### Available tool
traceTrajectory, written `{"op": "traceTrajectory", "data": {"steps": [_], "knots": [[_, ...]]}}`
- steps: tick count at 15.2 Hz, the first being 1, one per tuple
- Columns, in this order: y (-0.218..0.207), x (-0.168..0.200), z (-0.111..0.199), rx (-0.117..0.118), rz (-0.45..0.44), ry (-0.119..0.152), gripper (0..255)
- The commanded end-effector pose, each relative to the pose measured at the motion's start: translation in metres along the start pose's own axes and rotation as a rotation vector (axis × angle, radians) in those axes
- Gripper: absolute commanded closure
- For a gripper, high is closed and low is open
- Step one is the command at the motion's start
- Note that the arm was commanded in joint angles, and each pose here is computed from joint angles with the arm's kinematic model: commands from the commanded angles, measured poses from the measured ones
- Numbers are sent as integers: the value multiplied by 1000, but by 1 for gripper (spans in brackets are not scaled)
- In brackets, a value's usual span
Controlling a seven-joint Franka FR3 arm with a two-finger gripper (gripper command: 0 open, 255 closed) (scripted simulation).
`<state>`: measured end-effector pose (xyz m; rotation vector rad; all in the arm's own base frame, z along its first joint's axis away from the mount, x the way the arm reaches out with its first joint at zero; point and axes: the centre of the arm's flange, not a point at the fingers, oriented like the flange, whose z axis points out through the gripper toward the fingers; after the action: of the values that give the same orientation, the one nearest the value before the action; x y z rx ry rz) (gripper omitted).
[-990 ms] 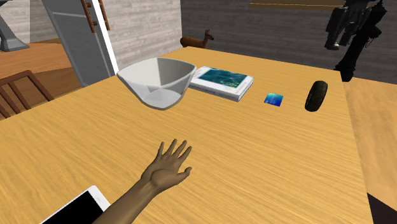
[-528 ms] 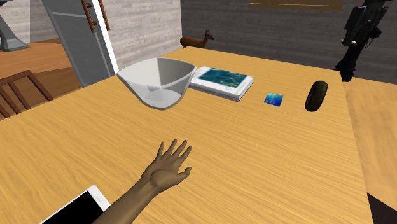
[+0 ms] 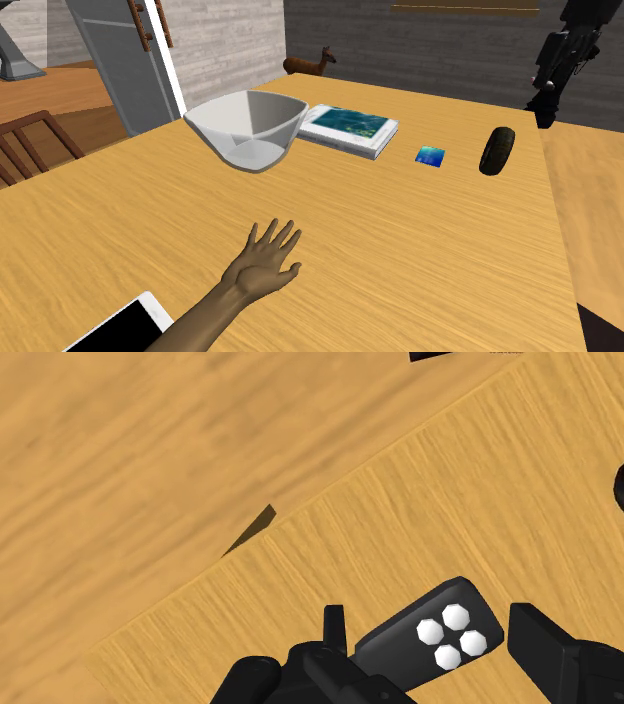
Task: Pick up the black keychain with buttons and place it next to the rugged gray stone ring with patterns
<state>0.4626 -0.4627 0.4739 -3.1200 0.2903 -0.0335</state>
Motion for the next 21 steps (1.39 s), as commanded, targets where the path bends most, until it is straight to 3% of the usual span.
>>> {"op": "traceTrajectory", "data": {"steps": [1,21], "knots": [[0,0,11,0,0,0,255],[1,-2,116,0,0,0,255]]}}
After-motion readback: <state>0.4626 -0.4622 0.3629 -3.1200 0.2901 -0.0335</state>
